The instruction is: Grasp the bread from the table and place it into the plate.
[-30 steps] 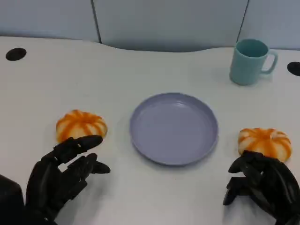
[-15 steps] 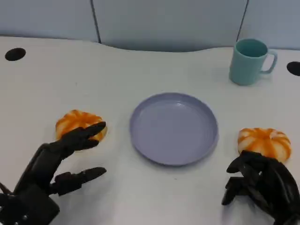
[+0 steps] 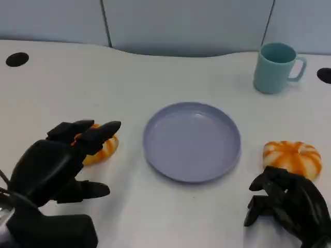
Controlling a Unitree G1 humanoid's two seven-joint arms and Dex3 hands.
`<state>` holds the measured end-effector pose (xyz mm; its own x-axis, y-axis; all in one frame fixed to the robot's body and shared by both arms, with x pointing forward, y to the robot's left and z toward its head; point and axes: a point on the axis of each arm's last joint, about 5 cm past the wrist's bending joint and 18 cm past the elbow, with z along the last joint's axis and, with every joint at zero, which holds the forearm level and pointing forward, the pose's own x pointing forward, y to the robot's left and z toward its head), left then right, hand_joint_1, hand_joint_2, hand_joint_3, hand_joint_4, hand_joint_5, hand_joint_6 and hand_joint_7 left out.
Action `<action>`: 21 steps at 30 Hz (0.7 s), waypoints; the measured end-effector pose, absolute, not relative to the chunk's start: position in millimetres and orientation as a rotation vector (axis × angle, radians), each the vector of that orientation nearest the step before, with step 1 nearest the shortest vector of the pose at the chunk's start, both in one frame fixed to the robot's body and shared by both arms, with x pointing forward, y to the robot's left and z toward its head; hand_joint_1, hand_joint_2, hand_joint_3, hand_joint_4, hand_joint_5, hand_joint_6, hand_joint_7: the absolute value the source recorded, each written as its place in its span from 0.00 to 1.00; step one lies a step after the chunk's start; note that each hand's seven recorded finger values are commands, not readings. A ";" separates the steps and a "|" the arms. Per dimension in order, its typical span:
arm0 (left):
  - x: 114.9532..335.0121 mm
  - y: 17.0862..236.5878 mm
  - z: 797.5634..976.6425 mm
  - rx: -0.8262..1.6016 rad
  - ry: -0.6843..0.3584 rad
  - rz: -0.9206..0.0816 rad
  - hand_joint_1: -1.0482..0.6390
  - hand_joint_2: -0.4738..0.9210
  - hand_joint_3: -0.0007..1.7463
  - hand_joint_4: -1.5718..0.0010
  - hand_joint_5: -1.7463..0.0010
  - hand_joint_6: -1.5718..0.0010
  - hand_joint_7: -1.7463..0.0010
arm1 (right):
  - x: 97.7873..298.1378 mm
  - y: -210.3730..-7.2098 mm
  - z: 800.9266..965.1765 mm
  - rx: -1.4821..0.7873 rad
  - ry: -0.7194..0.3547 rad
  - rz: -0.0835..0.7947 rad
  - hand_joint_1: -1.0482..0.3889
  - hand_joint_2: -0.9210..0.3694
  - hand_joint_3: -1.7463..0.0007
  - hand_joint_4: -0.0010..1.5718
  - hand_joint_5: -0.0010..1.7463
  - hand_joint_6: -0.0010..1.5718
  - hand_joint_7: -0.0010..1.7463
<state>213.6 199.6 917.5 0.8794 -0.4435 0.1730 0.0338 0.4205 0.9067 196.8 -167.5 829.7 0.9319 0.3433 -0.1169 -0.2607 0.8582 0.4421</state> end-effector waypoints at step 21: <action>270.2 178.8 924.0 1.487 -0.239 -0.375 0.22 0.96 0.00 1.00 0.95 0.92 1.00 | 197.1 -164.4 831.9 0.437 0.186 0.318 0.07 0.10 1.00 0.89 0.53 0.78 0.49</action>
